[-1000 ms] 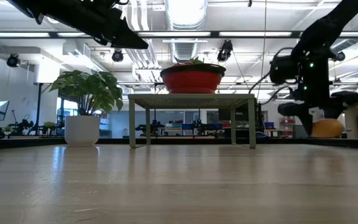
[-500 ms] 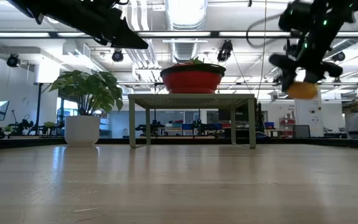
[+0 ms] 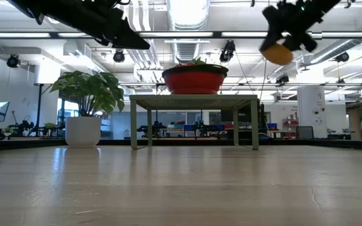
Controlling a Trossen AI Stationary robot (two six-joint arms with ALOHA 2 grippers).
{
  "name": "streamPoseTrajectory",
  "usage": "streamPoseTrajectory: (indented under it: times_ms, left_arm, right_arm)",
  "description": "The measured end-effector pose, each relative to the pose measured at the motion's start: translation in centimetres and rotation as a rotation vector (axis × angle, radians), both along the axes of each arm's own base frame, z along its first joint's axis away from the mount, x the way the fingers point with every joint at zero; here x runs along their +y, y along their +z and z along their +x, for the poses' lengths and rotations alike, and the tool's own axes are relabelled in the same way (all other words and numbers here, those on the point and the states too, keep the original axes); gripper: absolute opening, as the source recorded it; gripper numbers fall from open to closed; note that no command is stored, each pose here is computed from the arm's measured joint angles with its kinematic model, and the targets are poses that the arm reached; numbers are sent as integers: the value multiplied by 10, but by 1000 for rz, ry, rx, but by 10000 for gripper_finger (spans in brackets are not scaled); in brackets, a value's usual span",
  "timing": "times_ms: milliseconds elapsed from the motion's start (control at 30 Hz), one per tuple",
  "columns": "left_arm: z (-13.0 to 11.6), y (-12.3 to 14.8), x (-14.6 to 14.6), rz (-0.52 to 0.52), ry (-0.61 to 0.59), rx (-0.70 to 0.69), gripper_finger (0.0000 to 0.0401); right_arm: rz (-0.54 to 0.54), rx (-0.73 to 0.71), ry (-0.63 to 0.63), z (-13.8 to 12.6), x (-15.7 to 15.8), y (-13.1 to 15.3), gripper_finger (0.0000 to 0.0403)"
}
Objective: Pick & Place Fruit
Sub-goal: Put the mango into the red strainer bowl on the shelf
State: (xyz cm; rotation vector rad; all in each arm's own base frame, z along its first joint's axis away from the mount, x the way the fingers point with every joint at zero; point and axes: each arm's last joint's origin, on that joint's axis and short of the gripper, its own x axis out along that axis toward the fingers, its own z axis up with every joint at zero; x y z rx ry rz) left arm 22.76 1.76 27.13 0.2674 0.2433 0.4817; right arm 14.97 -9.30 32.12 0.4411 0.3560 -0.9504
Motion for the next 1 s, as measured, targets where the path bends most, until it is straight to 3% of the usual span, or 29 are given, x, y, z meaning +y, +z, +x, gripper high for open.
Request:
streamPoseTrajectory:
  times_ms: [200, 400, 600, 1000]
  left_arm:
    - [0, 0, 0, 0, 0, 0, 222]
    - [0, 0, 0, 0, 0, 0, 222]
    - [0, 0, 0, 0, 0, 2, 222]
    - [0, -1, 0, 0, 0, 7, 222]
  right_arm:
    - [-176, -108, 143, 28, 4, 17, 226]
    - [-294, -98, 225, 62, 0, 12, 226]
    - [-331, -47, 248, 91, -12, 0, 226]
    - [-364, -17, 275, 123, -21, 8, 226]
